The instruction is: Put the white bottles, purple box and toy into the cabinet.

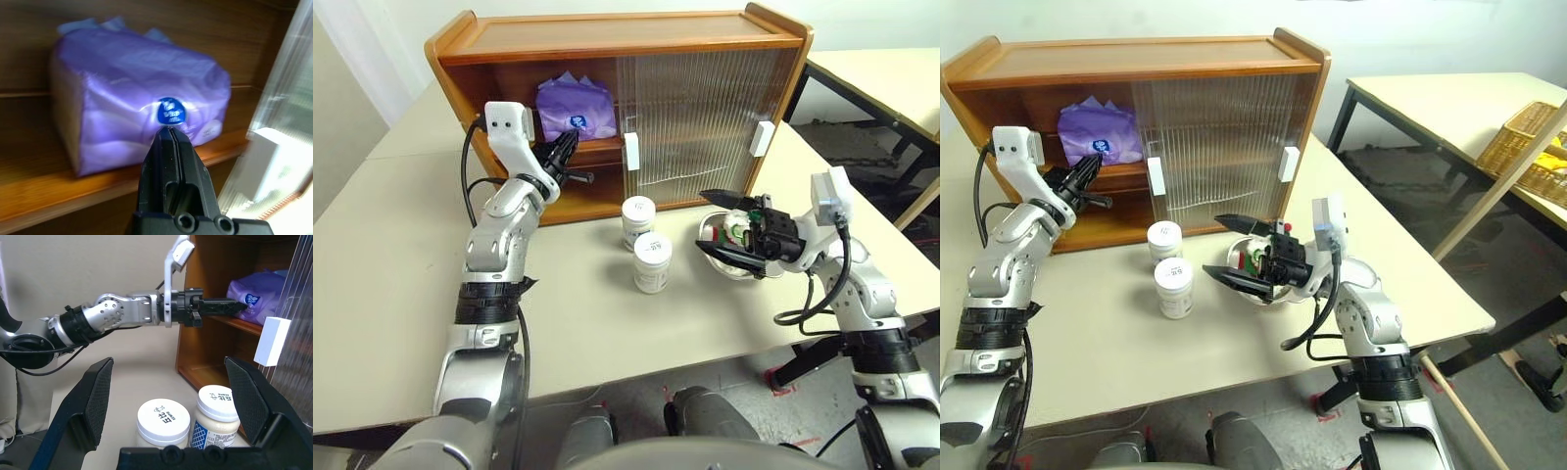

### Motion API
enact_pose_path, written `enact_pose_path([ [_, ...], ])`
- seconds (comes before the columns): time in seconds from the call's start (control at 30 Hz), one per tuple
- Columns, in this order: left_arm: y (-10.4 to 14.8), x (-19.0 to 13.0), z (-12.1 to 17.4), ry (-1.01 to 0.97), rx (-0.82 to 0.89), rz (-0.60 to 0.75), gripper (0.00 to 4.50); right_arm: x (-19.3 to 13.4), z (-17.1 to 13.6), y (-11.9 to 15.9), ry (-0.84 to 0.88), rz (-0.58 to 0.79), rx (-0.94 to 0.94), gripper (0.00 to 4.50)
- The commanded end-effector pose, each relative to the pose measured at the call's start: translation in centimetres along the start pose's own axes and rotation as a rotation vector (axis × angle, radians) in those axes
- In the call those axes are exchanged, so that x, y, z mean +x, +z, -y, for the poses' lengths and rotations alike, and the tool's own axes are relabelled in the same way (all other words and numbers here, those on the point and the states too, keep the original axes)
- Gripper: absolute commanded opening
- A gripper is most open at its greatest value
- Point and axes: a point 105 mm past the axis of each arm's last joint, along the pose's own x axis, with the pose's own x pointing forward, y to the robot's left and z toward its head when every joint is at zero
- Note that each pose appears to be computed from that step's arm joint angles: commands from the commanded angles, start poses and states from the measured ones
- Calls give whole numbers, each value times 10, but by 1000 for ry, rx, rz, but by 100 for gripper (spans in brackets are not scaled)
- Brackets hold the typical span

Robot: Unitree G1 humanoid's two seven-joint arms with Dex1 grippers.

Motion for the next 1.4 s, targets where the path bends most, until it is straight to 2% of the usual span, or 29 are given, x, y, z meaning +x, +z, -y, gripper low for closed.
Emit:
enact_pose_path([
  [0.03,4,5,-9,20,14,13,5,0,-2,0,0,-10,-9,450],
  [0.33,12,20,-22,30,51,41,5,0,-1,0,-1,-9,-12,450],
  [0.53,11,21,-16,-14,75,63,5,-1,-1,1,-3,-13,-11,450],
  [0.6,10,17,-10,-50,22,70,5,-2,-2,1,-7,-16,-10,450],
  [0.73,20,2,-2,-100,-65,112,95,-3,-2,0,-4,-25,9,450],
  [0.83,30,-11,1,-133,-92,149,203,-2,-2,-3,7,-41,31,450],
  [0.93,25,-29,9,-197,-114,82,307,3,-3,-3,45,-39,30,450],
  [1.07,27,-60,37,-443,-326,63,446,6,2,-3,52,-38,29,450],
  [1.23,5,-91,49,-536,-305,-97,449,6,5,-7,40,-60,48,450],
  [1.4,-29,-113,44,-520,-174,-239,449,6,5,-7,42,-57,48,450],
])
